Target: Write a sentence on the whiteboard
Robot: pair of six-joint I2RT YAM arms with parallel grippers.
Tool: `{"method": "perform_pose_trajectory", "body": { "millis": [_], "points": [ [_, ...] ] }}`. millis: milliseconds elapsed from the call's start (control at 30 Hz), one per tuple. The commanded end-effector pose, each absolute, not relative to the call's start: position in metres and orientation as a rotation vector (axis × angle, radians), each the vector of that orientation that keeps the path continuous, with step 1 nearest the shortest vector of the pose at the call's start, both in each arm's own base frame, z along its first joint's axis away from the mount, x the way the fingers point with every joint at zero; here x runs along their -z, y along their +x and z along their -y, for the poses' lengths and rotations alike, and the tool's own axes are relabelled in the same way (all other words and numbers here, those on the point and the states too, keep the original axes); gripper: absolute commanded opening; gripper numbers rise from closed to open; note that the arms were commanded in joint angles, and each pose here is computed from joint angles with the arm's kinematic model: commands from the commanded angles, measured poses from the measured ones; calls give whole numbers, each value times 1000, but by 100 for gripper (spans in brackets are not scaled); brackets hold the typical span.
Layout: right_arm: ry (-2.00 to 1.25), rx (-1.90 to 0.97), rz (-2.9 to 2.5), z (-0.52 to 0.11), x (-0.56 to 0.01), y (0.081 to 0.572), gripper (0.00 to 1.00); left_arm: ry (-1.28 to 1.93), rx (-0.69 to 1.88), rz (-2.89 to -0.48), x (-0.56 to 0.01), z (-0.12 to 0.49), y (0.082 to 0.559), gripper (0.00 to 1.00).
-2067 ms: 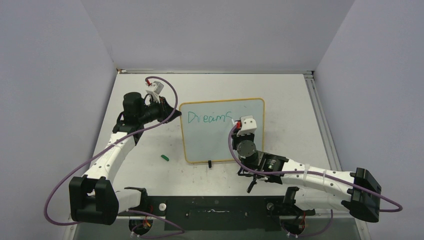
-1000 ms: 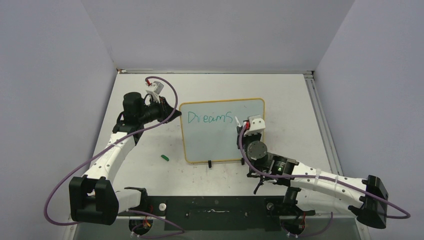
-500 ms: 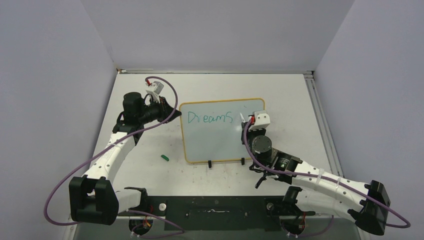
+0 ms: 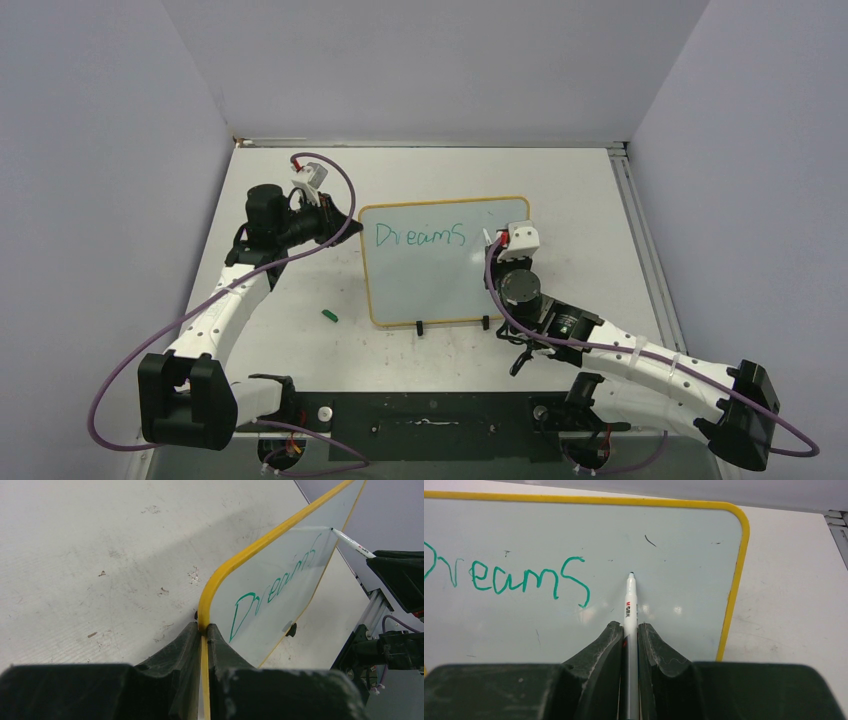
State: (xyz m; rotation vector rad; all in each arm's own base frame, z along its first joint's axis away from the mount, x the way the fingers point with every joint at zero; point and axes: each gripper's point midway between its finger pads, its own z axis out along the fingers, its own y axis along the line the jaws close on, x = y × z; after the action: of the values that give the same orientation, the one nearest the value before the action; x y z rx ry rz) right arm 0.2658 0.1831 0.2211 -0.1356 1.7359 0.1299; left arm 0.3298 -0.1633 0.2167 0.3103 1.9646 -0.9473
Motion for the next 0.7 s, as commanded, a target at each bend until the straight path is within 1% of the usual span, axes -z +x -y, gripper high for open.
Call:
{"method": "perform_pose_trajectory", "body": {
  "millis": [0, 367, 667],
  "points": [
    [-95, -107, -1736, -177, -221, 270, 5, 379, 975, -1894, -243, 173, 326, 6],
    [-67, -88, -1744, -168, -218, 267, 5, 379, 973, -1890, -245, 173, 326, 6],
    [-85, -84, -1801, -167, -200, 262, 5, 379, 976, -1890, -245, 173, 326, 6]
  ]
}}
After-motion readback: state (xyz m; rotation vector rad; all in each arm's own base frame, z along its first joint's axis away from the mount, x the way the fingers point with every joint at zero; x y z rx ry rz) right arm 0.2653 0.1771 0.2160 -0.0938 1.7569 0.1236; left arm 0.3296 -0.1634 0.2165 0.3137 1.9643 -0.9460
